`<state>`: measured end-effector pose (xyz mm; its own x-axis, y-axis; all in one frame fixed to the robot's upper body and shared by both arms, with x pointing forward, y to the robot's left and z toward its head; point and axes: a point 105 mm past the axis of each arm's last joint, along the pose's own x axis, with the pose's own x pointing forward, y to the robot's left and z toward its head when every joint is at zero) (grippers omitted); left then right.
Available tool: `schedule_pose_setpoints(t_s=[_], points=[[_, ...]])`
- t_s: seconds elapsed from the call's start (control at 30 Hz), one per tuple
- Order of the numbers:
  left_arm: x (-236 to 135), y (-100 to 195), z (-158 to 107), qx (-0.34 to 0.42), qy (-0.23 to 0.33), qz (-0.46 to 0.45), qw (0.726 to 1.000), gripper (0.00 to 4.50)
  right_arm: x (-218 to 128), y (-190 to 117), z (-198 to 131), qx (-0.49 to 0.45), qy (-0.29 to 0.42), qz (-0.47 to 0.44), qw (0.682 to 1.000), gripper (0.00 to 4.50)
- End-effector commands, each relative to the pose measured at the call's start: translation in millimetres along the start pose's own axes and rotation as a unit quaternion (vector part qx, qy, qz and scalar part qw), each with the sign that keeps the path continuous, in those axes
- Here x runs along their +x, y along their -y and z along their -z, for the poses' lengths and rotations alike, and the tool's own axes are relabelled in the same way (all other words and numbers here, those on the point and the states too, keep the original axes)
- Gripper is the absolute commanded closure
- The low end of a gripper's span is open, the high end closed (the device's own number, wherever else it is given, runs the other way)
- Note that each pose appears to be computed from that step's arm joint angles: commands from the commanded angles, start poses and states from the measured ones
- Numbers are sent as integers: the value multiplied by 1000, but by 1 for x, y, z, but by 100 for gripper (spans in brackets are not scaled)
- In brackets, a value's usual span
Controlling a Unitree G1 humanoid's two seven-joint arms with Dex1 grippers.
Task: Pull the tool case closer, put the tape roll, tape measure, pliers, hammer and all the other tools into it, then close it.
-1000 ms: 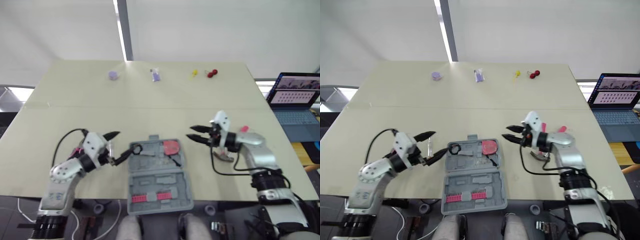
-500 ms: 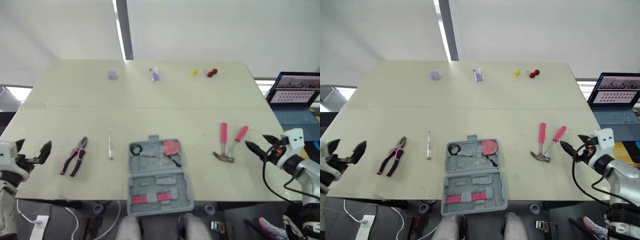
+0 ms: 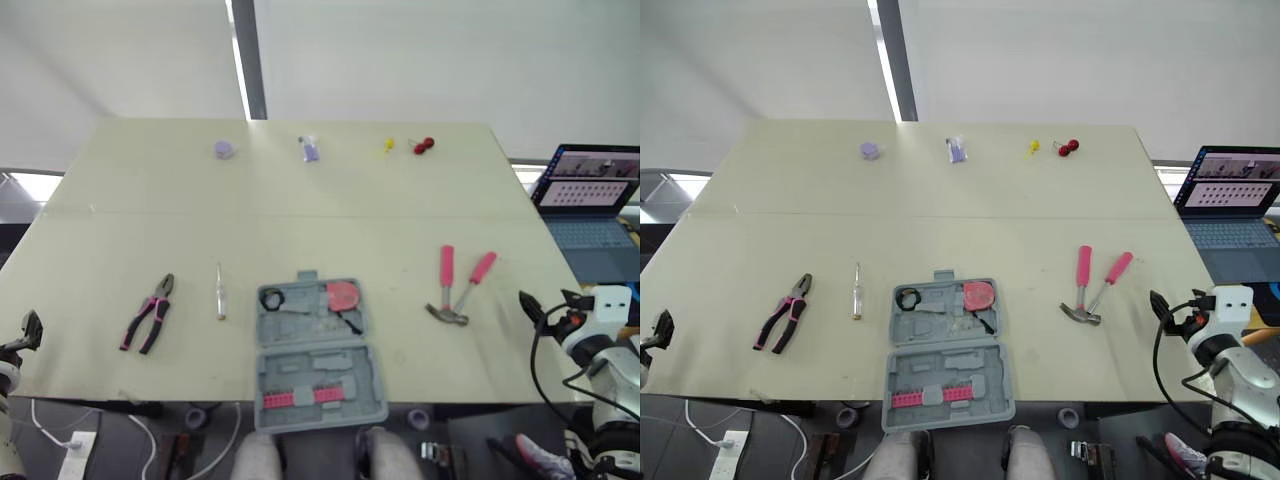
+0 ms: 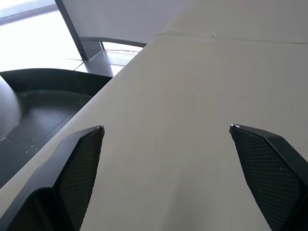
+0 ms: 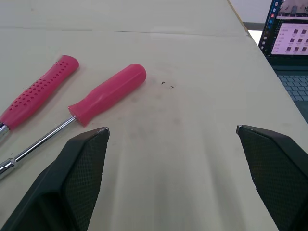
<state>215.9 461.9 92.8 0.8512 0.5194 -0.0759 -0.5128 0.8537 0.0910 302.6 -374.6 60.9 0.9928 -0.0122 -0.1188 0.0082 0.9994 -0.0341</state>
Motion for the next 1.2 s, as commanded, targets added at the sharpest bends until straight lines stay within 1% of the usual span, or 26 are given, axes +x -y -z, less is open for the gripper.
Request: schedule_pose_setpoints(t_s=[0.03, 0.13, 0.23, 0.3, 0.37, 0.4, 0.5, 0.57, 0.63, 0.7, 0.73, 0.9, 1.1, 1.2], points=[[0, -6, -4, -6, 13, -15, 1000, 0, -2, 7, -12, -5, 28, 16, 999, 3], [1, -3, -4, -5, 13, -7, 1000, 0, 0, 6, -14, -4, 31, 11, 999, 3], [1, 13, -7, -6, 22, 34, 999, 0, 4, -8, -19, -8, 29, -34, 999, 3], [0, 31, -7, -5, 13, 71, 997, 0, 10, -29, -33, -13, 40, -94, 995, 3], [-1, 43, -9, -6, 7, 91, 996, 0, 13, -45, -45, -19, 47, -134, 990, 3], [-2, 57, -13, 0, 7, 110, 994, 0, 17, -65, -56, -25, 55, -178, 982, 3], [-7, 94, -16, 17, -2, 166, 986, 0, 19, -128, -78, -54, 60, -313, 946, 3], [-9, 104, -14, 25, -12, 178, 984, 0, 17, -149, -84, -63, 56, -356, 930, 3], [-9, 118, -9, 27, -29, 196, 980, 0, 10, -192, -91, -100, 45, -450, 886, 3], [-7, 128, -6, 28, -43, 208, 977, 0, 1, -226, -99, -126, 43, -522, 842, 3], [-6, 130, -6, 29, -47, 210, 976, 0, 0, -232, -101, -132, 44, -536, 832, 3], [0, 143, 1, 51, -74, 228, 969, 0, -14, -280, -126, -183, 75, -619, 760, 3], [2, 152, 11, 57, -103, 247, 962, 0, -26, -310, -140, -218, 105, -660, 712, 3], [1, 154, 14, 57, -114, 254, 959, 0, -30, -318, -146, -222, 114, -668, 701, 3]])
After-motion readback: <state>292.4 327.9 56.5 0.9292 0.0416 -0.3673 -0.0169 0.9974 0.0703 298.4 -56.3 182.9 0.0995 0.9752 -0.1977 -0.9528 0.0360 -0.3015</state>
